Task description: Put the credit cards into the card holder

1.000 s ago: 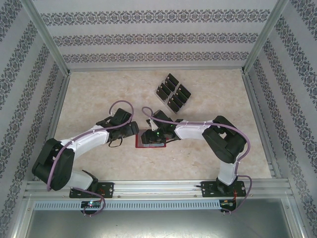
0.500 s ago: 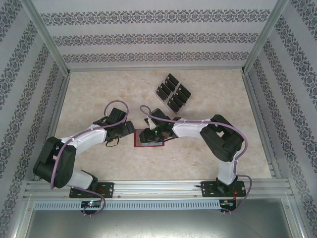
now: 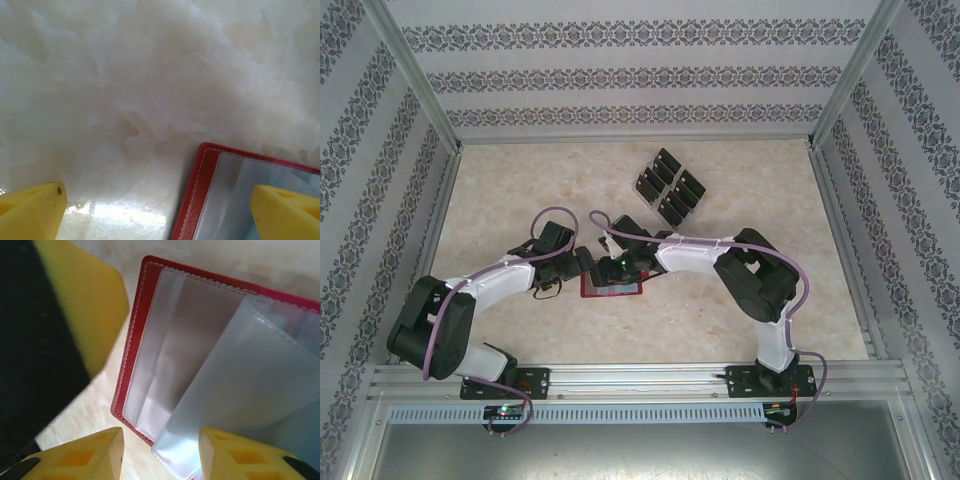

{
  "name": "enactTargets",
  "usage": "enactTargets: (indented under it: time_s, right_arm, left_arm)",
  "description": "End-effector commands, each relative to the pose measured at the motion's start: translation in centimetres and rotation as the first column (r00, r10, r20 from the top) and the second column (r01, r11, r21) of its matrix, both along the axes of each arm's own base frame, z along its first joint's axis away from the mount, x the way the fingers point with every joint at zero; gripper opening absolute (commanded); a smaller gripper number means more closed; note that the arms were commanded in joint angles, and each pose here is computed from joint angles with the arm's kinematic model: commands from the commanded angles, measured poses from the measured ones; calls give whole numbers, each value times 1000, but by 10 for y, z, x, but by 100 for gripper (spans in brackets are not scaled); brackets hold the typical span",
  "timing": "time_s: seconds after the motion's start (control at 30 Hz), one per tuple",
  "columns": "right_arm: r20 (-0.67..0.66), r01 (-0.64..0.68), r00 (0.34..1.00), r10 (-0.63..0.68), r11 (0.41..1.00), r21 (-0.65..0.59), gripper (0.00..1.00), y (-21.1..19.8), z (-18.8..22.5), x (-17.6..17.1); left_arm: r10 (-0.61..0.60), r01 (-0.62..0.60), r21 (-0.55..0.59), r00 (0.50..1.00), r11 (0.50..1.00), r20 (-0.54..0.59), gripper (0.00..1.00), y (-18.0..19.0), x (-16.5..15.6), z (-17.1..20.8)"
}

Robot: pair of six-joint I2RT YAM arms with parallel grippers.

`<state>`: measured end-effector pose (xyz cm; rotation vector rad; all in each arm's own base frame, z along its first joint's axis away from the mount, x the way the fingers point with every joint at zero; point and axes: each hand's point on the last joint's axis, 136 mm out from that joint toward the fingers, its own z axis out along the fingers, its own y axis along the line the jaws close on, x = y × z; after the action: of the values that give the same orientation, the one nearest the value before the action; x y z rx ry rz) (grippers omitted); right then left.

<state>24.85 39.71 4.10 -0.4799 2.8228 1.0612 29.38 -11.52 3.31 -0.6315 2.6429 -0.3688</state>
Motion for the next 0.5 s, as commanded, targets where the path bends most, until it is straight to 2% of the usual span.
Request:
enactTargets:
  time_s: [0.0, 0.3, 0.47]
  right_arm:
    - [-5, -53, 999, 53, 999, -3, 45, 9, 4, -7]
    - [66, -70, 996, 68, 997, 18, 46, 14, 45, -3]
    - [142, 22, 990, -19, 1000, -22, 50, -8, 67, 10]
  left_arm:
    - [49, -49, -26, 999, 998, 23, 95, 9, 5, 4]
    - [65, -64, -38, 998, 997, 12, 95, 18, 3, 0]
    - [60, -60, -32, 998, 998, 3, 95, 19, 1, -2]
